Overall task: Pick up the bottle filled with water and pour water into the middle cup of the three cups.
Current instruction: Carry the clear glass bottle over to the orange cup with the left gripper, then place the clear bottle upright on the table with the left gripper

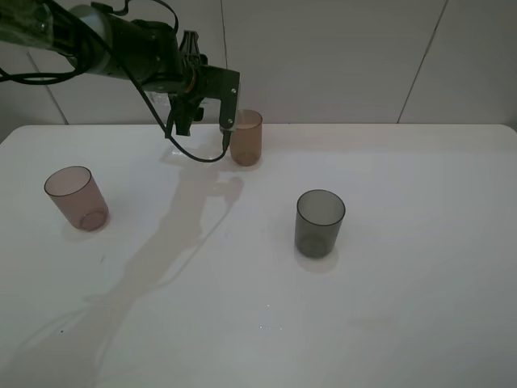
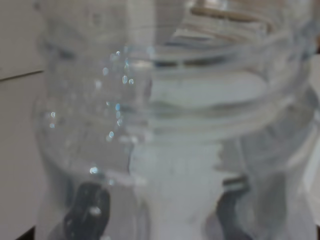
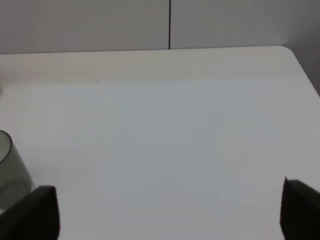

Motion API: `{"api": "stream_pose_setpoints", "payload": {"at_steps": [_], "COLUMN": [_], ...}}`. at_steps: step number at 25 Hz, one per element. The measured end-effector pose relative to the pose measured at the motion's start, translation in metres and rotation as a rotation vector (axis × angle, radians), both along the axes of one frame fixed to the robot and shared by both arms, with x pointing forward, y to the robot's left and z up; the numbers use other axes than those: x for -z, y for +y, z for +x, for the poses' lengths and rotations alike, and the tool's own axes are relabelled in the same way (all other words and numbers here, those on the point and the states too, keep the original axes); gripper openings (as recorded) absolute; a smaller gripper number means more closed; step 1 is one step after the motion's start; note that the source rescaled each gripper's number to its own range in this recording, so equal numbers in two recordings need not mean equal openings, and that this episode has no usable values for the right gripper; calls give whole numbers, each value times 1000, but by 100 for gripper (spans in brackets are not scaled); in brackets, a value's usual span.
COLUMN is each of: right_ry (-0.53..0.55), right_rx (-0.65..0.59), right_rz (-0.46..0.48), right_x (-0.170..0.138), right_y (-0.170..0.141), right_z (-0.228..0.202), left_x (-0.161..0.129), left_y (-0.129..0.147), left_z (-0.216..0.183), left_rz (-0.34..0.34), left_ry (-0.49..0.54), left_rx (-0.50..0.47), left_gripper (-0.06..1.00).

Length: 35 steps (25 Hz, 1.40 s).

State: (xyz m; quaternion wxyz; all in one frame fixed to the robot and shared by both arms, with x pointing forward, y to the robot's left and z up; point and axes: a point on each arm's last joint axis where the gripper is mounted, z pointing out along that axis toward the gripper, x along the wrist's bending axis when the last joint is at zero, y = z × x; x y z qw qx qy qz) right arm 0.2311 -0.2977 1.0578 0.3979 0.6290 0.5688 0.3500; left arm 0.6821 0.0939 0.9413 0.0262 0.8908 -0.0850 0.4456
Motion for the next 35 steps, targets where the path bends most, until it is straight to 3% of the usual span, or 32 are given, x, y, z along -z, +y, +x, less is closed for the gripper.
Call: {"api": "stream_pose_setpoints", "payload": {"at_steps": [10,35], "right_ry": [0,0], "right_rx": [0,0], "right_rz": [0,0], "right_x": [0,0], "right_y": [0,0], "right_z": [0,0], "left_x": [8,10], "left_y": [-4,-2], "left_z": [9,12], "left_rz": [8,205], "left_ry": [-4,-62], "left_rx": [3,108], "left_gripper": [0,0]}}
